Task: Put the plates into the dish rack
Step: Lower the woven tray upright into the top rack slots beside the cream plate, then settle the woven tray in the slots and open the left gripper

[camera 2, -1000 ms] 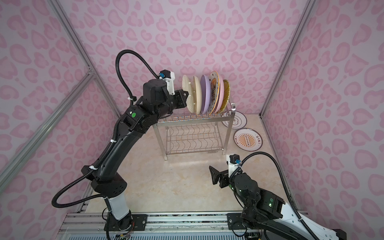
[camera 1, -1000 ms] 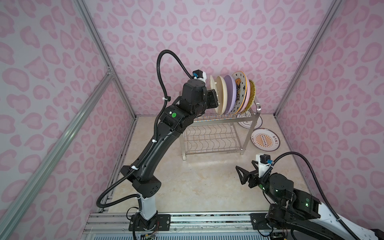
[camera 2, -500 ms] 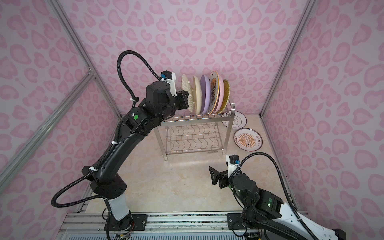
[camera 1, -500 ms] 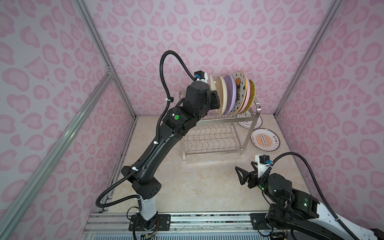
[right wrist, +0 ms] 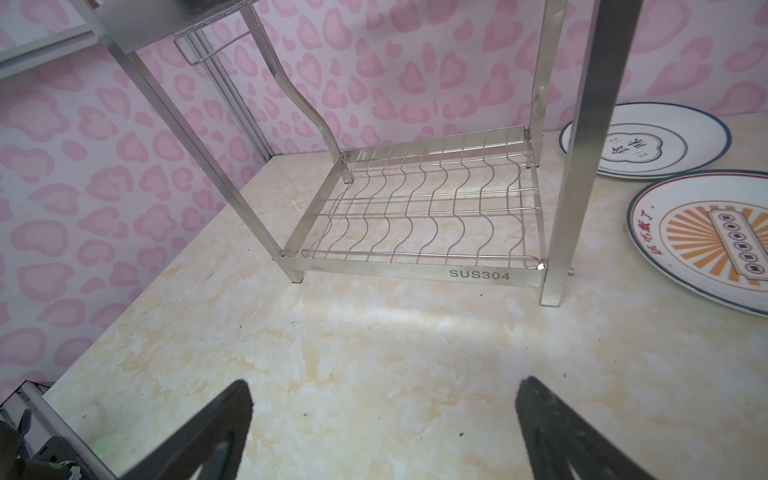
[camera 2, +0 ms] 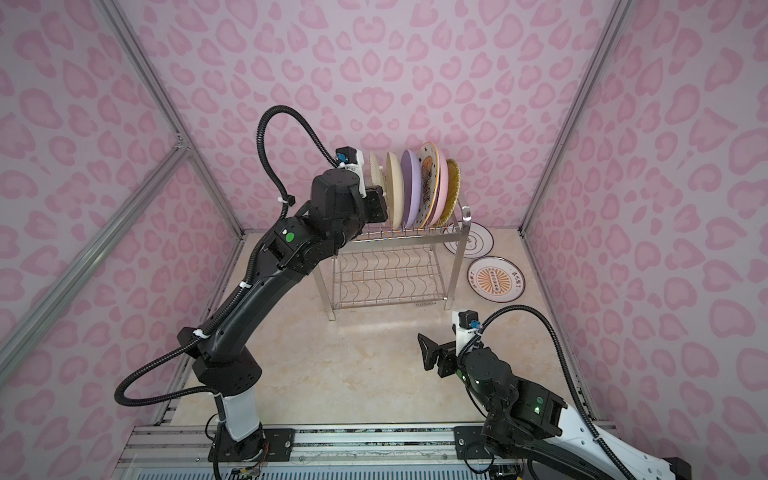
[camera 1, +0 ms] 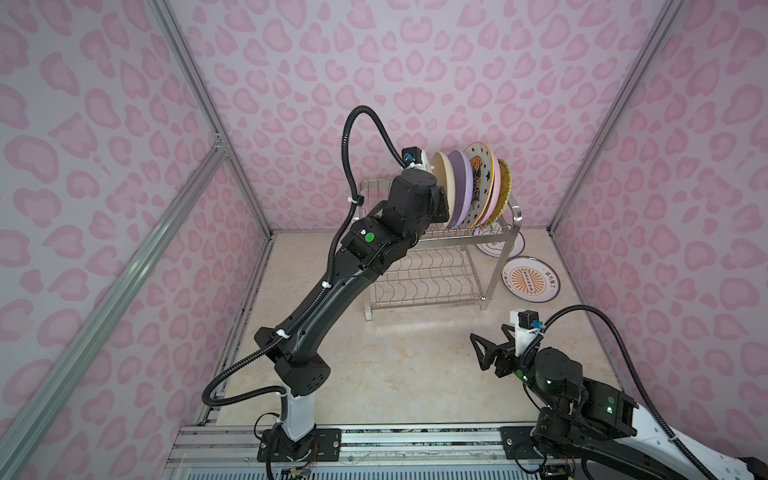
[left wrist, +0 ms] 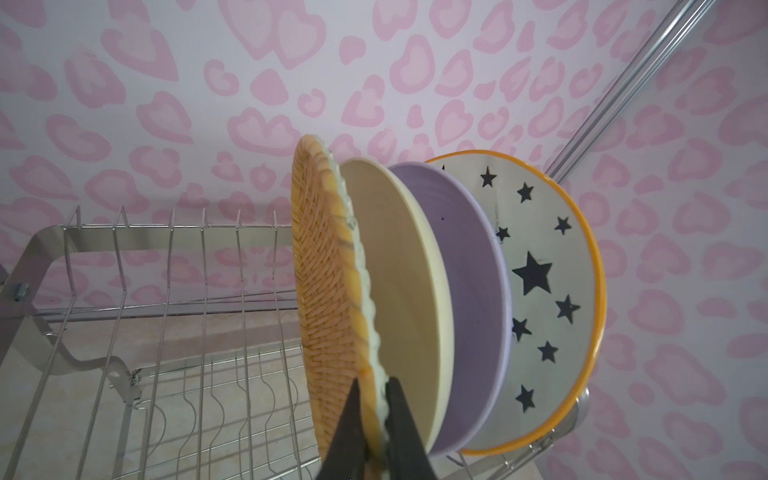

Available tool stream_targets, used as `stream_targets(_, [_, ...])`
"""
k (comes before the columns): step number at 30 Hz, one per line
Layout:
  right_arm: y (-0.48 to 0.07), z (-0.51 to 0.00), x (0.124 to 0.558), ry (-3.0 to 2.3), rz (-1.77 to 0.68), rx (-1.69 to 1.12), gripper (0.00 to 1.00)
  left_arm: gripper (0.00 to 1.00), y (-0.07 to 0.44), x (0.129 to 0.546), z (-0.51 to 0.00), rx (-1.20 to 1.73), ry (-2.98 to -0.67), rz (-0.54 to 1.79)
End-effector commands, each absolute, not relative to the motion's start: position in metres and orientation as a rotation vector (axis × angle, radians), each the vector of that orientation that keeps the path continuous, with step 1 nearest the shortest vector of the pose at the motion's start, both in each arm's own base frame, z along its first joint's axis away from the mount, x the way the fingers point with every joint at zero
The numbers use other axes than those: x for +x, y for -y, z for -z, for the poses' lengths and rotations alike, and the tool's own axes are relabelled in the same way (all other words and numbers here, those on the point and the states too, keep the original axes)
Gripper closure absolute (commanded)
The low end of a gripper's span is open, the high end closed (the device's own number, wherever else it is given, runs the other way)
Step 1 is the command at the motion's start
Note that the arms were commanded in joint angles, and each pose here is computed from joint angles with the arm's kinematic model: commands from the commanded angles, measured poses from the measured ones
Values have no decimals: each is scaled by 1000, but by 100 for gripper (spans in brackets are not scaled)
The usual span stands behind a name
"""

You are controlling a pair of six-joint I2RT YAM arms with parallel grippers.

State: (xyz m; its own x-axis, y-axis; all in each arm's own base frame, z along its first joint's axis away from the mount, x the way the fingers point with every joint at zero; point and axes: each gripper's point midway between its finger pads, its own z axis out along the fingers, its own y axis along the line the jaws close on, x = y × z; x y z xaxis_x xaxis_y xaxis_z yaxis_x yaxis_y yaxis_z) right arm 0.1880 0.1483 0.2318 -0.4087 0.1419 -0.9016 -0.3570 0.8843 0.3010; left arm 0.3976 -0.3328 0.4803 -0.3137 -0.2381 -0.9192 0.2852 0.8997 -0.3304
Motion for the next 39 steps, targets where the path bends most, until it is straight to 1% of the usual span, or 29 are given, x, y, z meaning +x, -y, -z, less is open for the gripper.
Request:
stream_targets(1, [-147,-228,188,-1925,-554,-144,1,97,320,401,-482,21,-1787,354])
stream_targets(9, [-144,-229,186,-1920,-560,-134,1,97,327,405,-472,19,-1796,325])
stream_targets(25, [-142,-226,186,-1918,-563,-121,1,97,341,416,-461,55,-1841,514])
stream_targets(39, [-142,-224,185,-1923,-571,-117,1,97,332,426,-444,-2,-1879,452])
